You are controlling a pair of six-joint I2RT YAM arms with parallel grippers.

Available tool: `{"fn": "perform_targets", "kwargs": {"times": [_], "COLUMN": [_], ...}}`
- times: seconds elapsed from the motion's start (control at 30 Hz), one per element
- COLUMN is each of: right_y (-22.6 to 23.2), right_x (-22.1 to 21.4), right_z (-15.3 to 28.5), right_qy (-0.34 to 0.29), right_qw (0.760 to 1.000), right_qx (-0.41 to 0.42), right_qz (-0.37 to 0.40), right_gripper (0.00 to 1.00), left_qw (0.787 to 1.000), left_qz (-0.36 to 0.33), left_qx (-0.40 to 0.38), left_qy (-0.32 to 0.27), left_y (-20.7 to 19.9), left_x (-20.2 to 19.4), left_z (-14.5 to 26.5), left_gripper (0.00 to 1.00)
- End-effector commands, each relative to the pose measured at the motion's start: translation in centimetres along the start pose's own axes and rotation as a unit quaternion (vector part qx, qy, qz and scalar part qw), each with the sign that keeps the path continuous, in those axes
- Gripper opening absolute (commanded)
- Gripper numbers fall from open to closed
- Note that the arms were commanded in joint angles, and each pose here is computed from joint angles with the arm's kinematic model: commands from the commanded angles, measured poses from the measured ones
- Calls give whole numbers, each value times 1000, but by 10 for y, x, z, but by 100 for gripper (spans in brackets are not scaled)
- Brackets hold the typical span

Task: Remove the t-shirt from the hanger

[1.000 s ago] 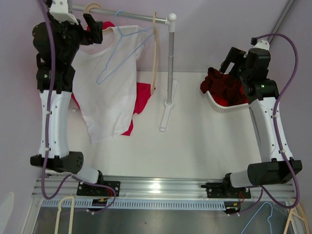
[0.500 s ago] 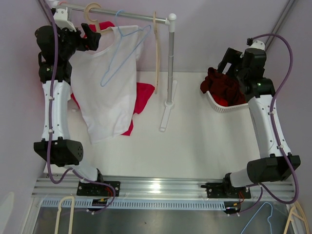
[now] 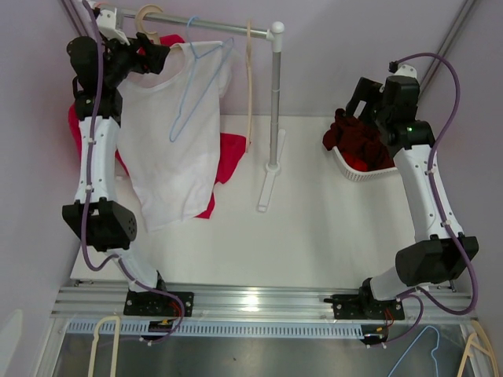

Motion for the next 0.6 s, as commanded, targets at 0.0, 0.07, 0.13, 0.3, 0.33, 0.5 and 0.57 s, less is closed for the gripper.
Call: {"fn": "perform_targets", "kwargs": {"times": [0.0,0.07,0.13,0.3,0.33,0.5,0.57], "right_y": [3,4,3,5,5,7,7], "right_x": [25,25,26,23,22,21,20], "right_z": [3,1,-1,-8,-9,-11,-10], "right_qy": [-38,-37,-38,-32,-31,-29,-28], "right_qw": [999,999,999,999,999,1000,1000], "right_qx": [4,4,3,6,6,9,10], "right_qz": [4,6,7,7,8,7,7], "right_gripper": [100,100,99,99,99,100,99], "left_qw": [998,997,997,997,997,997,997], "left_qz": [-30,-32,-29,-15,-13,-7,-5], "left_qx": [-18,-21,-25,-42,-43,-50,-58], "left_qy": [-60,-66,-73,-60,-60,-56,-55], "left_y": [-7,-7,-4,-7,-8,-8,-10], "left_x": [39,40,41,41,43,41,41], "left_z": [-1,-4,-9,-16,-16,-20,-20], "left_gripper": [88,83,74,44,40,29,22]}}
Point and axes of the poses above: each gripper's point midway between its finger pads, its own z axis back along the fingers, its own y axis along the line the jaws close on, x = y × z, the point moved 2 cm from there along z, back along the fingers, and after that the axes turned 12 degrees about z, right-handed, at the moved point
